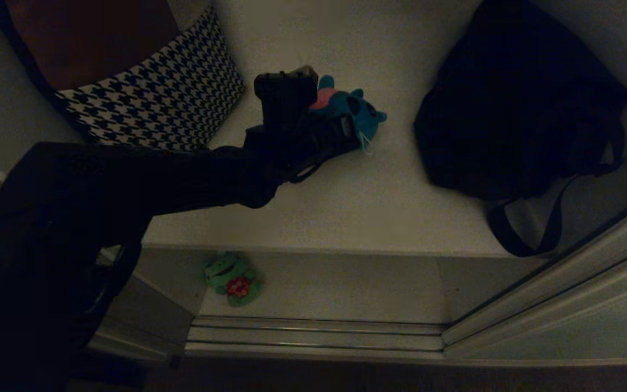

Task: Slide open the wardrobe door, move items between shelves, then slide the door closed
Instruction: Place the blue doll on the lower shelf

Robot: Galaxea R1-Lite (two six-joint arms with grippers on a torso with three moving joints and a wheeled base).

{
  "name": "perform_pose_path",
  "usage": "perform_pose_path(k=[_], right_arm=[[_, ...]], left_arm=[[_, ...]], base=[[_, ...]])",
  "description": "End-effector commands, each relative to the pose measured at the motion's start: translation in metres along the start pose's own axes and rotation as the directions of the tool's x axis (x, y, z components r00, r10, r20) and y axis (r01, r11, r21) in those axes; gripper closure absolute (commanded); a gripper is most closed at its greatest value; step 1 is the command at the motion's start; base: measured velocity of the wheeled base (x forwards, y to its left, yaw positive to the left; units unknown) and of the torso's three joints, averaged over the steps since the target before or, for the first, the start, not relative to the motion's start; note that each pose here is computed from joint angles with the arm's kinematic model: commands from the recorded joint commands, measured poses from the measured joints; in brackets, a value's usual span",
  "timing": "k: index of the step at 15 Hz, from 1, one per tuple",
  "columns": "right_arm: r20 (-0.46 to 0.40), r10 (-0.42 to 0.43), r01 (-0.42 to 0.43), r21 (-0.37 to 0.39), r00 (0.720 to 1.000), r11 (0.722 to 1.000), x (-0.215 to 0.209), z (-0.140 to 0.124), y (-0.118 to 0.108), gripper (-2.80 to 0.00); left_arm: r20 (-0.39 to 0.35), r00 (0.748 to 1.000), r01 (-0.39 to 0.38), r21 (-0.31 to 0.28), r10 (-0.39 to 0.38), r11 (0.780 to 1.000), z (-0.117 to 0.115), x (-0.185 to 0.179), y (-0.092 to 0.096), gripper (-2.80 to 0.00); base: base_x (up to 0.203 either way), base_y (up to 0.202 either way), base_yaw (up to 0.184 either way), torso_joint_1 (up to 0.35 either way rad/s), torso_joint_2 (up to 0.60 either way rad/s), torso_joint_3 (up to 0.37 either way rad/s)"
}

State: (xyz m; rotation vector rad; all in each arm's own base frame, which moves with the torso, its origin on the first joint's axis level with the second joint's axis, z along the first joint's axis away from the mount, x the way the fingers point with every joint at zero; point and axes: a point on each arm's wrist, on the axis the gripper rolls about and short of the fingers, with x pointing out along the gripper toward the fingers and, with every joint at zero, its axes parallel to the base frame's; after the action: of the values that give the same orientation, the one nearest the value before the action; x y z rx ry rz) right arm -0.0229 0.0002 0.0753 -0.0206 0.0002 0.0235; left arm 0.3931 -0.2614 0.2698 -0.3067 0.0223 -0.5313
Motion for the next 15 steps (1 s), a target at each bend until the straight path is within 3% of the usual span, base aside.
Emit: perform_pose_path(k=[1,5,11,15], right_arm=[[0.0,0.001,-0.001,-0.001,1.0,1.0,0.0,0.0,0.0,0.0],[0.0,0.001,-0.001,-0.001,1.0,1.0,0.0,0.0,0.0,0.0],[0.0,0.001,-0.001,0.001,1.0,1.0,0.0,0.0,0.0,0.0],[0.0,0.001,-0.001,0.001,1.0,1.0,0.0,0.0,0.0,0.0]], left_arm=[[0.003,1.0,-0.02,0.032,0.02,0.999,0.03,-0.021,-0.008,0.0],[-0.049,0.996,-0.067,0.074,0.071,0.995,0.071,-0.064,-0.014,0.0],[-0.015,0.988,-0.151,0.159,0.155,0.976,0.139,-0.142,0.002,0.0],[-0.056,0.98,-0.168,0.28,0.191,0.945,0.143,-0.201,0.009,0.0]], base=[[0.0,0.0,0.0,0.0,0.0,0.0],[0.0,0.0,0.0,0.0,0.0,0.0],[0.0,0.0,0.0,0.0,0.0,0.0],[0.0,0.0,0.0,0.0,0.0,0.0]])
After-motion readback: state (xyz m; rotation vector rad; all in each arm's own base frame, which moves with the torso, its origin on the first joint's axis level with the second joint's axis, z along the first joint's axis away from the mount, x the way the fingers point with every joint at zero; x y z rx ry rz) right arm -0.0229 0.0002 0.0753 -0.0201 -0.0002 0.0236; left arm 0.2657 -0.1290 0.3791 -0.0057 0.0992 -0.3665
